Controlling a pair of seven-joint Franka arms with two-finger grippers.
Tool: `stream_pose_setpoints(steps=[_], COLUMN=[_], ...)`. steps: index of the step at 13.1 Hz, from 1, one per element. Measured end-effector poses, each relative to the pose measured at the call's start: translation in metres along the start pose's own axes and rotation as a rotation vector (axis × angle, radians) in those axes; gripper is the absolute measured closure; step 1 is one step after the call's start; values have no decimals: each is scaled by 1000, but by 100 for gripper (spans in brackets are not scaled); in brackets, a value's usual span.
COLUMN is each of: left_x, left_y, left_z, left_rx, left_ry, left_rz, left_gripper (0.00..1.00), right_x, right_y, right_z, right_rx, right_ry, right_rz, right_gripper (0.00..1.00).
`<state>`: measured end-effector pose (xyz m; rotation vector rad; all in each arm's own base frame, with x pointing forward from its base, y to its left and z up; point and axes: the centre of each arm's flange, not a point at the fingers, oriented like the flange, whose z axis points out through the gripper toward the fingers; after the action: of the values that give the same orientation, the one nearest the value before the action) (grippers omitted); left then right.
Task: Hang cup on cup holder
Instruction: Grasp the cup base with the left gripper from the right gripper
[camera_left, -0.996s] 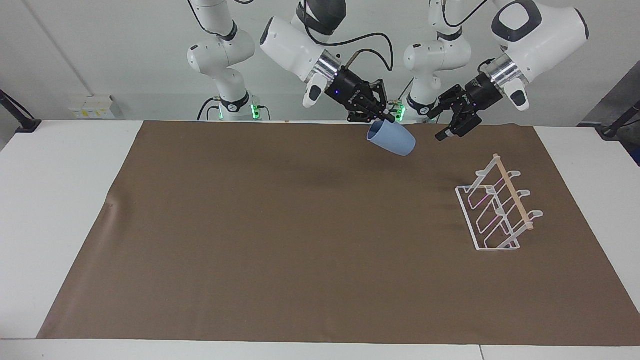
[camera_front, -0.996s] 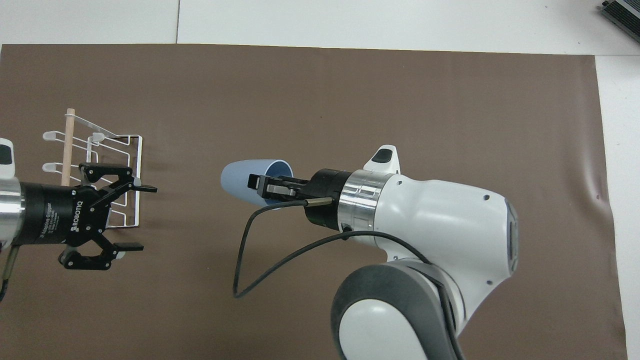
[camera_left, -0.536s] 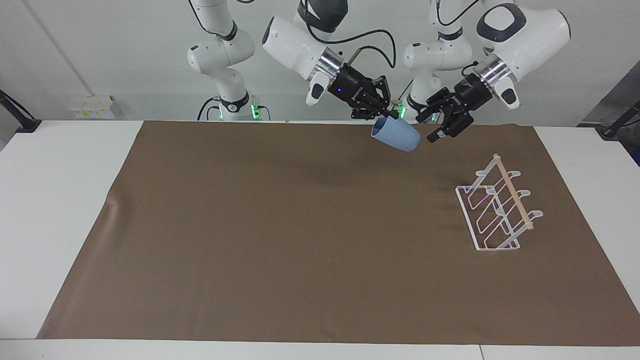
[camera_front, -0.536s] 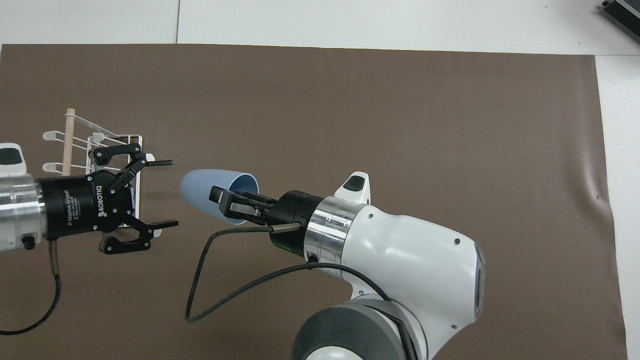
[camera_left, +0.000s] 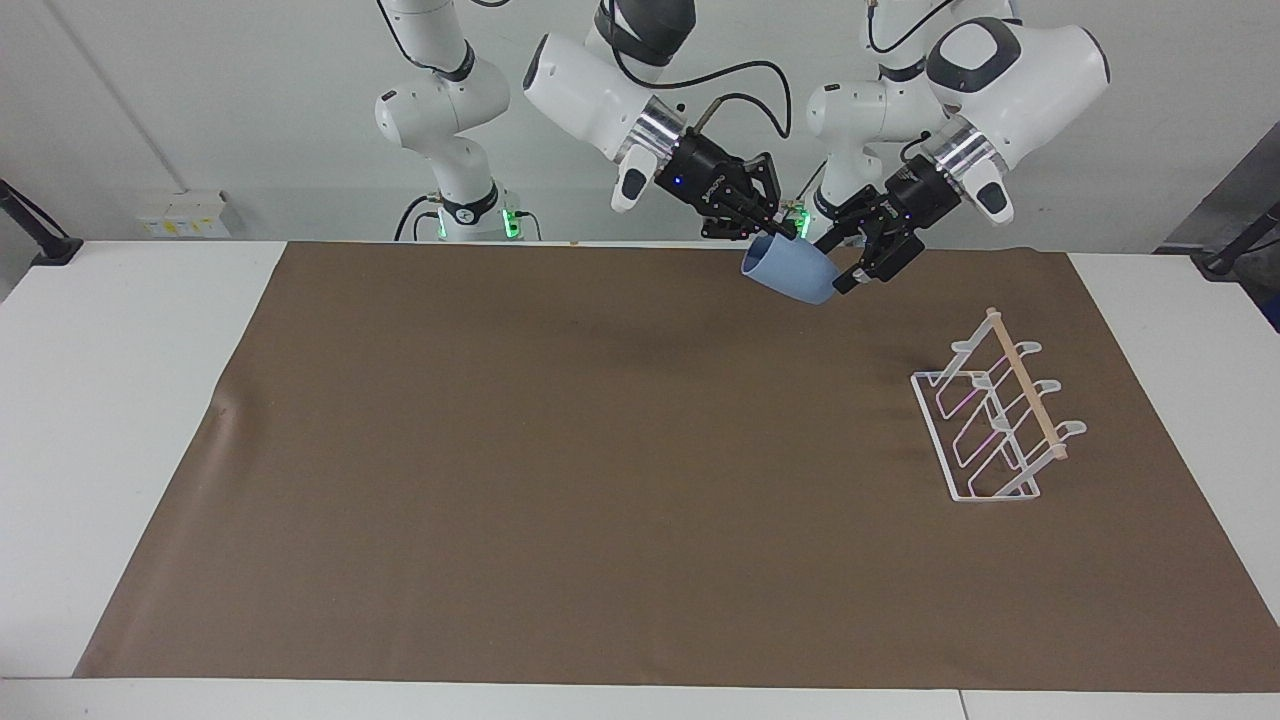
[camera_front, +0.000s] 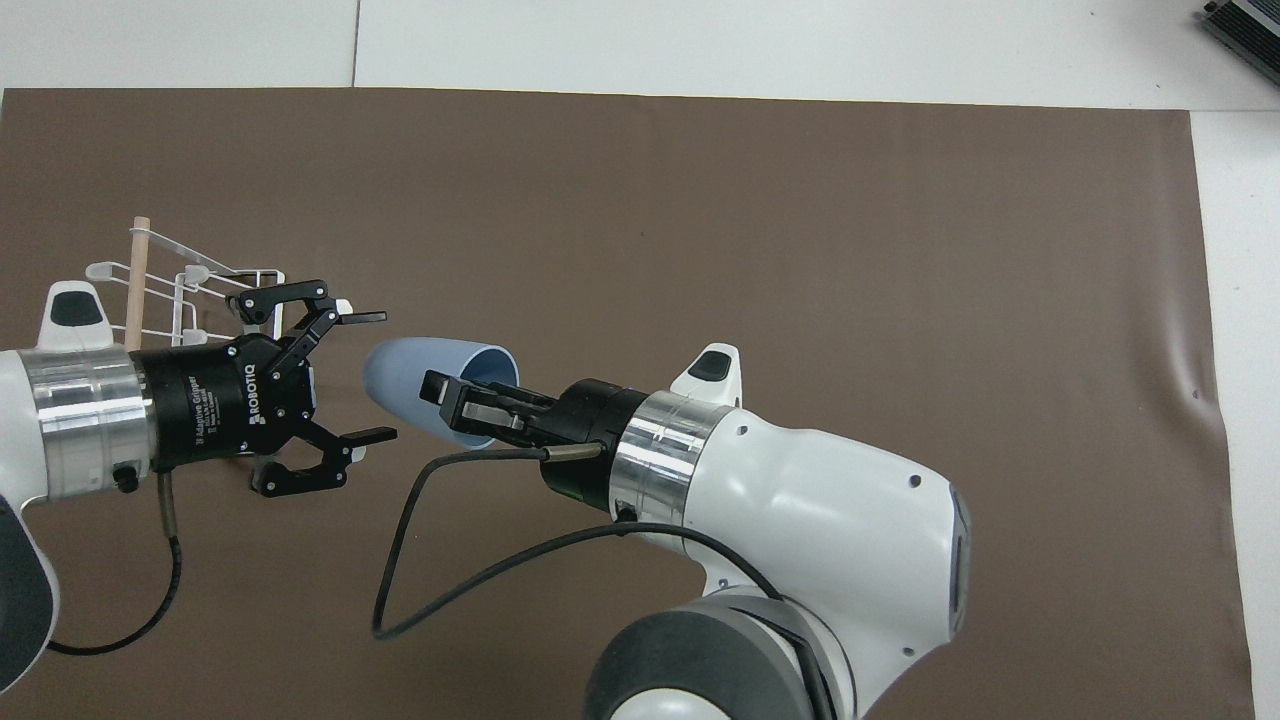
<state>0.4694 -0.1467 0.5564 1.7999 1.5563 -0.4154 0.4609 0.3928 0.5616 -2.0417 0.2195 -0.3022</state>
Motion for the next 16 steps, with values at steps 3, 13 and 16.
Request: stream_pose_setpoints(steps=[3,13,16], left_x=[0,2,2], left_y=[1,0,0], left_z=[12,17,18], left_rx=[5,9,11], left_ry=[3,6,5], left_rz=[12,31,30], left_gripper=[0,29,29], right_x=[0,4,1], right_y=[0,3,2], right_z=[0,-1,0], right_rx=[-1,-4,-3], right_ry=[0,11,6], right_rz=[1,5,2], right_gripper=[95,95,66])
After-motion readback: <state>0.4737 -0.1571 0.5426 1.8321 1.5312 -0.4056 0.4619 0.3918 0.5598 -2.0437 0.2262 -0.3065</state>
